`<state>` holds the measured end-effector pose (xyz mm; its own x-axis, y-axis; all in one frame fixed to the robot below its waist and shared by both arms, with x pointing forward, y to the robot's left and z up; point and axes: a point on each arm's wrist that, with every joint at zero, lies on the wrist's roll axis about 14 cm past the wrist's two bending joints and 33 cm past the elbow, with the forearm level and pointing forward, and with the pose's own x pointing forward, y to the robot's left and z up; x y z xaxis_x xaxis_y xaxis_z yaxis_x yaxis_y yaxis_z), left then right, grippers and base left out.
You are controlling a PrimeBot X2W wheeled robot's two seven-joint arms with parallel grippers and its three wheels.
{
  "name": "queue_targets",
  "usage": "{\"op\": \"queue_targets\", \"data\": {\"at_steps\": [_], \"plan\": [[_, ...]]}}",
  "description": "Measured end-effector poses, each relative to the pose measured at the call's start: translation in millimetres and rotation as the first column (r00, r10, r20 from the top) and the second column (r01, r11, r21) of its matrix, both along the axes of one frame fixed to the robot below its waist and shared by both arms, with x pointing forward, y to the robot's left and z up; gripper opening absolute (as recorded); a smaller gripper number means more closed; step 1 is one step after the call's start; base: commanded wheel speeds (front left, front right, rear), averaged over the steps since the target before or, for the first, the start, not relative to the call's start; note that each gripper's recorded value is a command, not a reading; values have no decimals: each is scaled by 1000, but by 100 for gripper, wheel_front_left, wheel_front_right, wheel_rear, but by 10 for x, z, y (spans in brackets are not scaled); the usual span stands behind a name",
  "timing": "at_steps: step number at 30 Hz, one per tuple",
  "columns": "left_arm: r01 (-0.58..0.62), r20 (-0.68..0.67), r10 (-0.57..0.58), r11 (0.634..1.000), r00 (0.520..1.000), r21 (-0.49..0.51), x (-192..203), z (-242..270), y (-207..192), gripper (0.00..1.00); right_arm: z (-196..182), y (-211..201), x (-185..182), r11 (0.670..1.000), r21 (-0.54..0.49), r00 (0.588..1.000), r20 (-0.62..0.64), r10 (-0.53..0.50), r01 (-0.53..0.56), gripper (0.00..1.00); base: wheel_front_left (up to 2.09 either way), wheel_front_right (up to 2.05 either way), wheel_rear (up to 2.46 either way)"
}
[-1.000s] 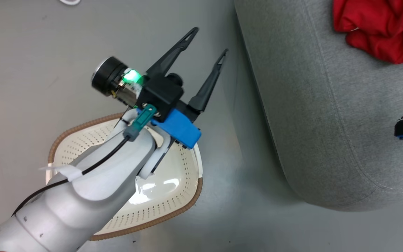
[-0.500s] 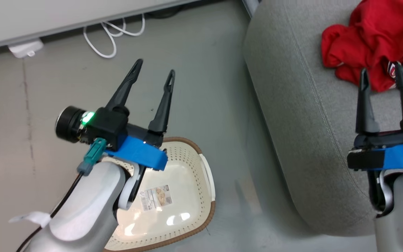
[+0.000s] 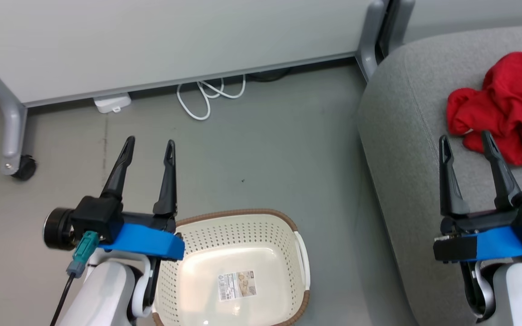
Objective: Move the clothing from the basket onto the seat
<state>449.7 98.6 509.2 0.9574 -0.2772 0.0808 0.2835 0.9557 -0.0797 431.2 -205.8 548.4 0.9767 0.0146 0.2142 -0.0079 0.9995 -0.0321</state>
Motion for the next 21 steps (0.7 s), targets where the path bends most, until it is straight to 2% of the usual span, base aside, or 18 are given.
{"op": "queue_targets", "data": {"at_steps": [9, 21], "plan": [[-124, 9, 124, 992, 992, -10, -306, 51, 413, 100, -28, 140, -177, 999, 18, 999, -12, 30, -30, 100, 0, 0, 0], [-151, -3, 151, 988, 988, -22, -561, 10, 550, 100, -137, 155, -347, 999, 40, 998, -48, 33, -31, 100, 0, 0, 0]]}}
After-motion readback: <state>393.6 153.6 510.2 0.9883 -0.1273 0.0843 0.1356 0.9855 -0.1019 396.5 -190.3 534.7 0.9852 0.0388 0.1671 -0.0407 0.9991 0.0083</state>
